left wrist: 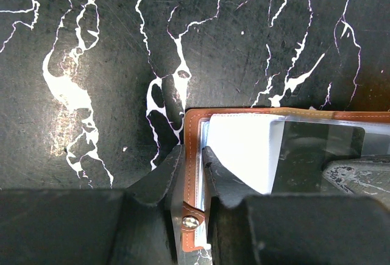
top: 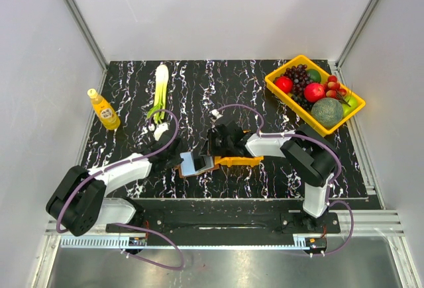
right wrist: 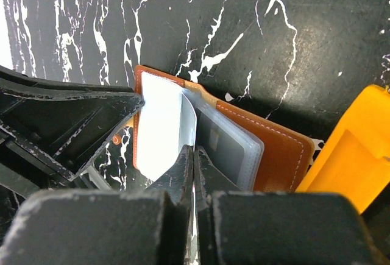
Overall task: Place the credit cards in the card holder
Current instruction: Insert the credit card into the card holder.
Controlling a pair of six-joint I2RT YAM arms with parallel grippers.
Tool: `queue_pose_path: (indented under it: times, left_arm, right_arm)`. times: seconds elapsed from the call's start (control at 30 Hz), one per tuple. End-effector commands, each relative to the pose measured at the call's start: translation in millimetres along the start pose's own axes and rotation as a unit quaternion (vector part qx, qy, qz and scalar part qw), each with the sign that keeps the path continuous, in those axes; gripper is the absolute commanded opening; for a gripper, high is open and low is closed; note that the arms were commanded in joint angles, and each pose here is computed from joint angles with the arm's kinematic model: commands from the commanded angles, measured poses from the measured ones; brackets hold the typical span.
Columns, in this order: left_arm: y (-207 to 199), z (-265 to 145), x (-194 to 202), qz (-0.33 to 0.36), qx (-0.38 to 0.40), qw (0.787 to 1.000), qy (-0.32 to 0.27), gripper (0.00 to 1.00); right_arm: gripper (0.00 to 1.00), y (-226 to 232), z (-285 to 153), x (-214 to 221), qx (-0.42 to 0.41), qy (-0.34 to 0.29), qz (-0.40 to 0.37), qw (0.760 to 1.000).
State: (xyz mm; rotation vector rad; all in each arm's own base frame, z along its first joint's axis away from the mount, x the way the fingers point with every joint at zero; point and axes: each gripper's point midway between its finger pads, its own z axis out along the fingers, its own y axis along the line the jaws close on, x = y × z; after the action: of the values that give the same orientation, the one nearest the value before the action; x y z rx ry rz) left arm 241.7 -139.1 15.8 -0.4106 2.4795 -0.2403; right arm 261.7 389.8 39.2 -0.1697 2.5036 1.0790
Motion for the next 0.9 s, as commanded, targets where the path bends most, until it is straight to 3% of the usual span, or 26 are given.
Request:
queue_pose_path:
  times: [0.0,0.47,0.87]
  left_arm:
    - [20,2,24,0.020,-0.026,0.999,0.037,0.19]
    - [16,4,24,0.020,-0.020,0.999,0.039,0.18]
    - [13,0,24,0.012,-0.008,0.999,0.037,0.20]
  right_arm:
    - [0.00,-20,2,-11,0.056,-0.020,-0.060,0.996]
    - [0.00,-24,8,0,0.062,-0.015,-0.071,0.995]
    - [0.04,-17,12,27,0.057,0.008,0.027,0.998]
